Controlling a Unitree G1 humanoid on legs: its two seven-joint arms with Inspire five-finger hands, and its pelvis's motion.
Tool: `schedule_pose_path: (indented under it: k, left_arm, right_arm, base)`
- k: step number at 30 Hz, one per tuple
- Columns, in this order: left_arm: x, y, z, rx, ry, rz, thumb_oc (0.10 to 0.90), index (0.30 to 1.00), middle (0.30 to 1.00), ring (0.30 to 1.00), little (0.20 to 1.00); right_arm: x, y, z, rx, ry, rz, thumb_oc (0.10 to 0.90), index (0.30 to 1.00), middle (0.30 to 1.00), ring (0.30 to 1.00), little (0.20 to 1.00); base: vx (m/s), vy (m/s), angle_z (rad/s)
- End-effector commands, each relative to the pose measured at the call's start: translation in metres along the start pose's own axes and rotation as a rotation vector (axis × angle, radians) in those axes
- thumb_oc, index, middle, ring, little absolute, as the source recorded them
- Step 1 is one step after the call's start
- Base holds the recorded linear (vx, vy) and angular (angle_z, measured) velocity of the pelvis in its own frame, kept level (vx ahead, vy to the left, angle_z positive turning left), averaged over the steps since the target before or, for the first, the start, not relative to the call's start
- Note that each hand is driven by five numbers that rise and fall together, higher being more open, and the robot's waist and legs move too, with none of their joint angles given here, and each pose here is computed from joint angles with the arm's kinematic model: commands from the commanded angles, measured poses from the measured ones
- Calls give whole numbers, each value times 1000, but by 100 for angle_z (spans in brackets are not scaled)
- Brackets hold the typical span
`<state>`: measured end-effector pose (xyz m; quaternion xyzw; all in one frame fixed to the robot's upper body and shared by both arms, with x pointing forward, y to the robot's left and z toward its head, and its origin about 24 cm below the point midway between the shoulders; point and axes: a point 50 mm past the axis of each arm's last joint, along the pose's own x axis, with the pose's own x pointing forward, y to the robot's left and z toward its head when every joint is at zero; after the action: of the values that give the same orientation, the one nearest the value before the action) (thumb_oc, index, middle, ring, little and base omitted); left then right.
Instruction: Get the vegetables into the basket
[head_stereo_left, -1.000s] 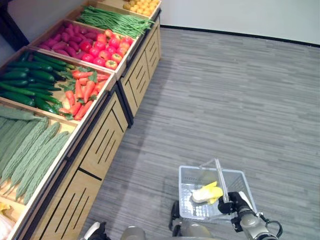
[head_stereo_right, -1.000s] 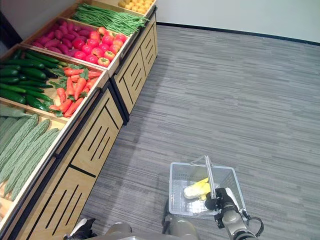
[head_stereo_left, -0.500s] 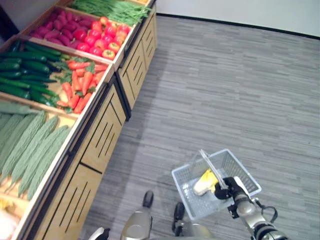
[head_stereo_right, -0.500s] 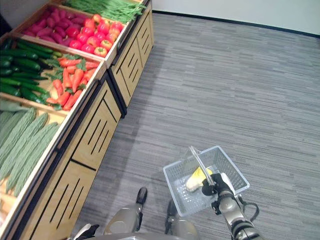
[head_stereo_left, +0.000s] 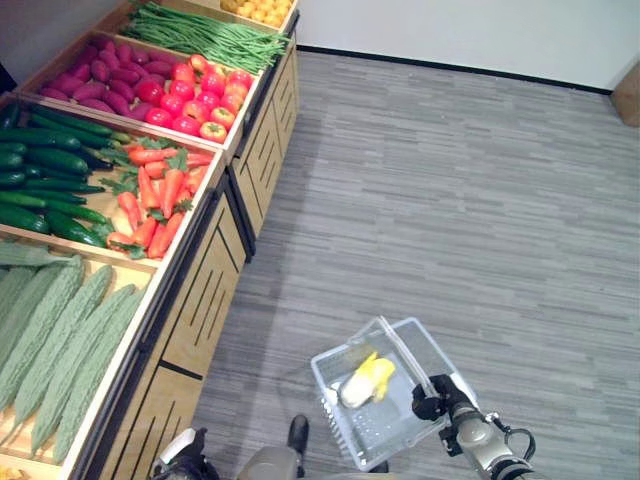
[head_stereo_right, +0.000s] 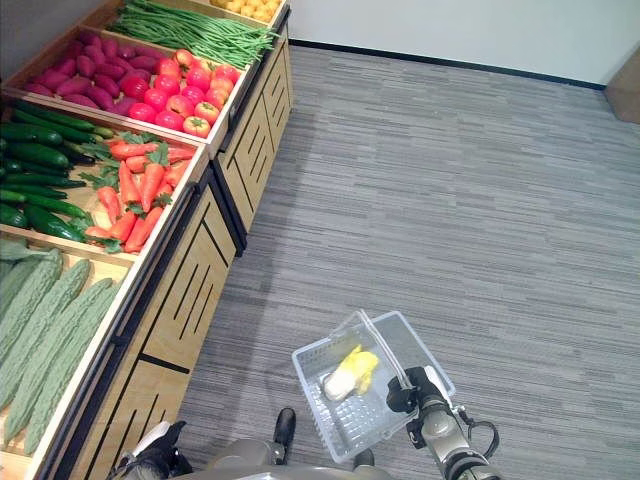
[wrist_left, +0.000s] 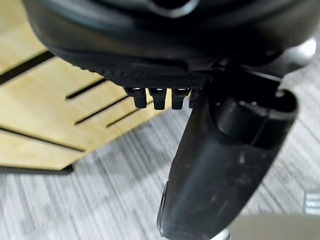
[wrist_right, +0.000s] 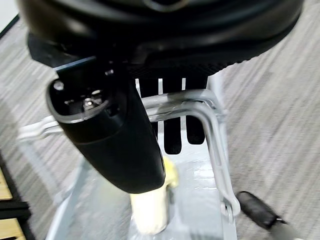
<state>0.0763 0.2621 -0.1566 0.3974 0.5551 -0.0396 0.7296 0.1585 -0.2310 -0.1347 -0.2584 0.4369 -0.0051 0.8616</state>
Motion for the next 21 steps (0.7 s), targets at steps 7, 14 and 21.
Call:
schedule_pose_path:
  k: [7,14,21]
  left_arm:
    - [1,6,-5,36,22,23,900,1000,1000,1000,1000]
    - [1,4,-2,54,11,-1,900,1000,1000,1000,1000]
    - [8,30,22,48,-55,69,900,1000,1000,1000,1000]
  right_arm:
    - [4,-27,5,28,-28,-101,400,300,300,300,300]
    - [5,-38,4,74,-13,-130,400,300,300,300,300]
    - [-2,-47,-35,156,169,-195,400,300,300,300,300]
  base:
    - [22,18,8]
    - [35,155,-3]
    - [172,62,26]
